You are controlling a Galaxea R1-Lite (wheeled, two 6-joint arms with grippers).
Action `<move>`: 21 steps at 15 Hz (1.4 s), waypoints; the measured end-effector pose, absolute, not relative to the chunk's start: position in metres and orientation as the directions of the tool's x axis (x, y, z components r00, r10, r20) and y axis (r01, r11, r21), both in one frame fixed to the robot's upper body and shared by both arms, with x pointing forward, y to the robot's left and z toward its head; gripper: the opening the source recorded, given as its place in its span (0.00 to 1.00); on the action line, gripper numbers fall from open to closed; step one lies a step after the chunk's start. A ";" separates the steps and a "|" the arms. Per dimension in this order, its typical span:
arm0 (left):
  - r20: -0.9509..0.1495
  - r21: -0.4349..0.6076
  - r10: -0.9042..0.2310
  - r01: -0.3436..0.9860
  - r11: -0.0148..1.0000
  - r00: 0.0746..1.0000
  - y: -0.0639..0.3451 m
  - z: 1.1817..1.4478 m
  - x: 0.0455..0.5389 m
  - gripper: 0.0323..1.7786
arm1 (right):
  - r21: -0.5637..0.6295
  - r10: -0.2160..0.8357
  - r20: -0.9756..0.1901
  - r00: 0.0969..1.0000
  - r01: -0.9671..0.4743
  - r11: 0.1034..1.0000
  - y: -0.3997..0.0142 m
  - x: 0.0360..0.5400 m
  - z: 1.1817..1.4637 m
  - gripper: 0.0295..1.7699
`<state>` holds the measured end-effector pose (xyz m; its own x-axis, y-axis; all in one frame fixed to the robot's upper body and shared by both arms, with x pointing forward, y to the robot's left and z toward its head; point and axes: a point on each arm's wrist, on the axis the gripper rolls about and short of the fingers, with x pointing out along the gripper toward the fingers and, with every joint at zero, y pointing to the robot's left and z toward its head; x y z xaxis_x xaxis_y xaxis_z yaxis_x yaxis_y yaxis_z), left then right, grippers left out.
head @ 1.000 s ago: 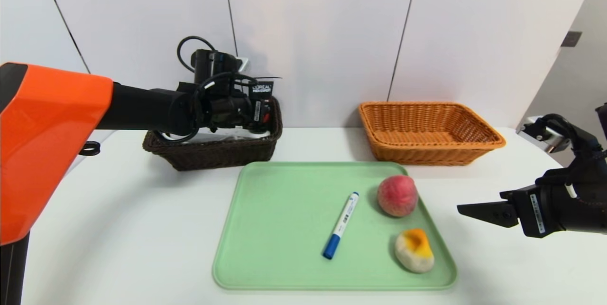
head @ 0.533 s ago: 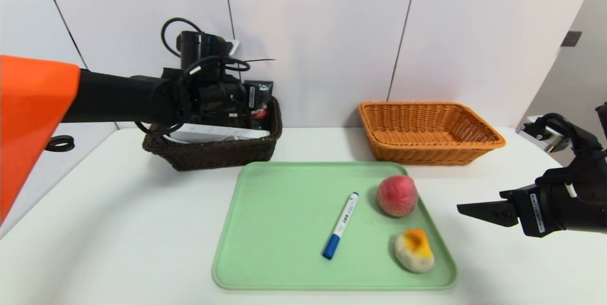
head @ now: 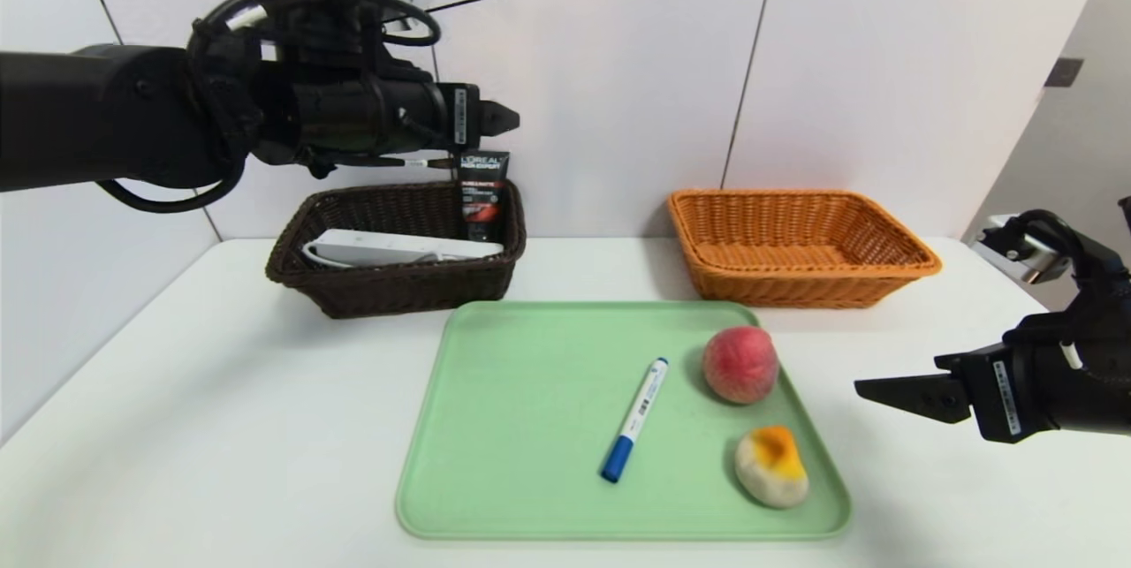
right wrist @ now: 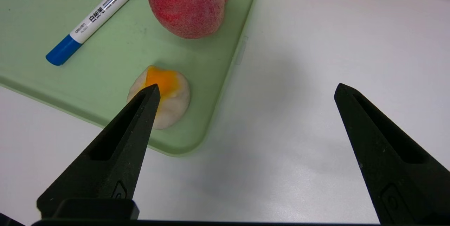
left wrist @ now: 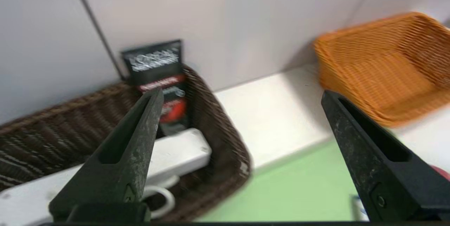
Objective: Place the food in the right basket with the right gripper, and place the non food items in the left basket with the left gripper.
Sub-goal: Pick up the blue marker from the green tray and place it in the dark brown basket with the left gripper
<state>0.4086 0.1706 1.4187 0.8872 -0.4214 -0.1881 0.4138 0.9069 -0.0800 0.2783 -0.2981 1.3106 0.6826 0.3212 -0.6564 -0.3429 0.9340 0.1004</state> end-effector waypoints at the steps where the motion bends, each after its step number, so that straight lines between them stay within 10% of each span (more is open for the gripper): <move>1: -0.213 -0.093 -0.435 0.425 0.900 0.875 0.160 1.419 0.395 0.90 | 0.101 0.322 -0.656 0.683 -0.343 0.934 -0.298 0.278 1.311 0.97; 21: -0.814 -0.073 -0.318 0.459 0.885 0.485 0.022 1.316 0.345 0.95 | 0.094 0.323 -0.629 0.706 -0.344 0.934 -0.300 0.271 1.318 0.97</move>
<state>0.3449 0.0216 1.3162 0.4850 -0.3185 -0.8144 0.4589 0.8855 -0.0730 0.2713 -0.2996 1.3177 0.7065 0.3234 -0.6295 -0.3438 0.9343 0.0942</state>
